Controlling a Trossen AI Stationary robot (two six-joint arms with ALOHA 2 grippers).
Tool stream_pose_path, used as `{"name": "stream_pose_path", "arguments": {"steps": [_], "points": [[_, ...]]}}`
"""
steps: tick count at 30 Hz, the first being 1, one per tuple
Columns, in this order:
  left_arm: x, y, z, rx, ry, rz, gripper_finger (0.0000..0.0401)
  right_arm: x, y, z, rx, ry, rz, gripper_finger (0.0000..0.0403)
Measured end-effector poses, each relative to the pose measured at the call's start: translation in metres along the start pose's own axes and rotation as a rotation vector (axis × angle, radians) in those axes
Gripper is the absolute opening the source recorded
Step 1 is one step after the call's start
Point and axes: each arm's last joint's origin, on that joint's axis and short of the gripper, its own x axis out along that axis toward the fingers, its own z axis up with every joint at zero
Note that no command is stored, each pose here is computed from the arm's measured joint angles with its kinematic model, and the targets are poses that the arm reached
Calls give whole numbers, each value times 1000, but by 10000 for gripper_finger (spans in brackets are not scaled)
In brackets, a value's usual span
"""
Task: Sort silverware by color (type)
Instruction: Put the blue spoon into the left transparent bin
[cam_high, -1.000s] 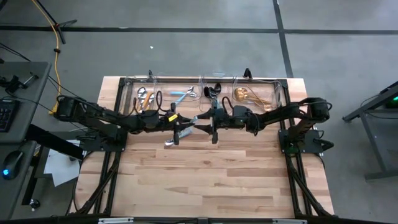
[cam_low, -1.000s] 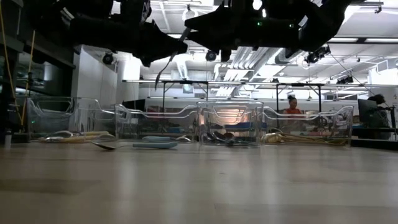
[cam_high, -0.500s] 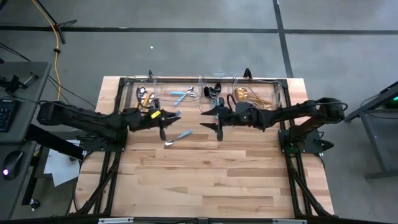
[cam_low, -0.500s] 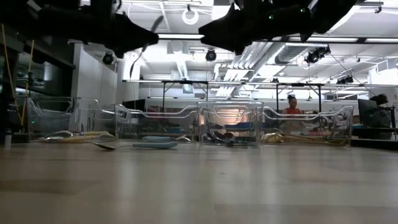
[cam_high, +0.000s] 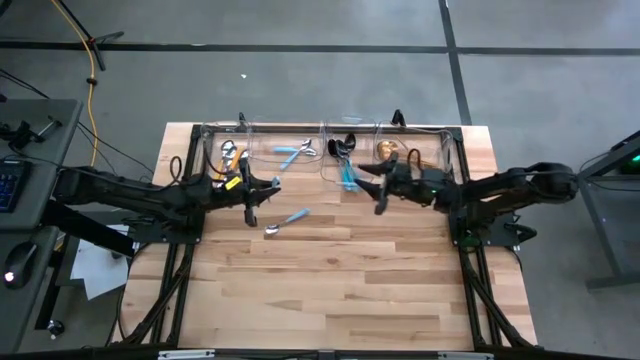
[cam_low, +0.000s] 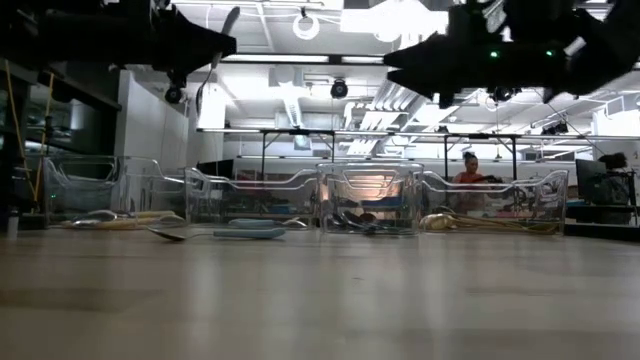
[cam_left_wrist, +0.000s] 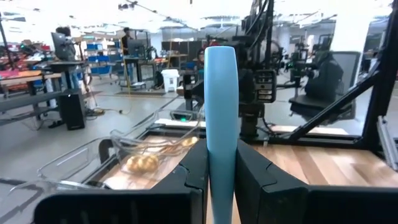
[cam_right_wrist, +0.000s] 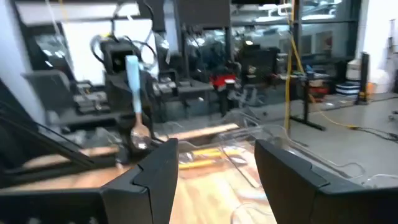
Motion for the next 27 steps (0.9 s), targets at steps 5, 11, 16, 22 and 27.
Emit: {"name": "stream_pose_path", "arguments": {"steps": [5, 11, 16, 22, 27], "points": [[3, -1, 1, 7, -29, -8, 29, -10, 1, 0, 31, -44, 87, 197], [7, -2, -2, 23, -29, -7, 30, -2, 5, 7, 29, -51, 178, 197], [8, -2, -5, 59, -9, -4, 30, -1, 6, 9, 28, -46, 203, 197], [8, -2, -6, 59, -7, 5, 30, 0, 6, 6, 28, -24, 202, 197], [8, -2, -6, 59, -7, 8, 31, 0, 6, 5, 27, -10, 201, 197]]}}
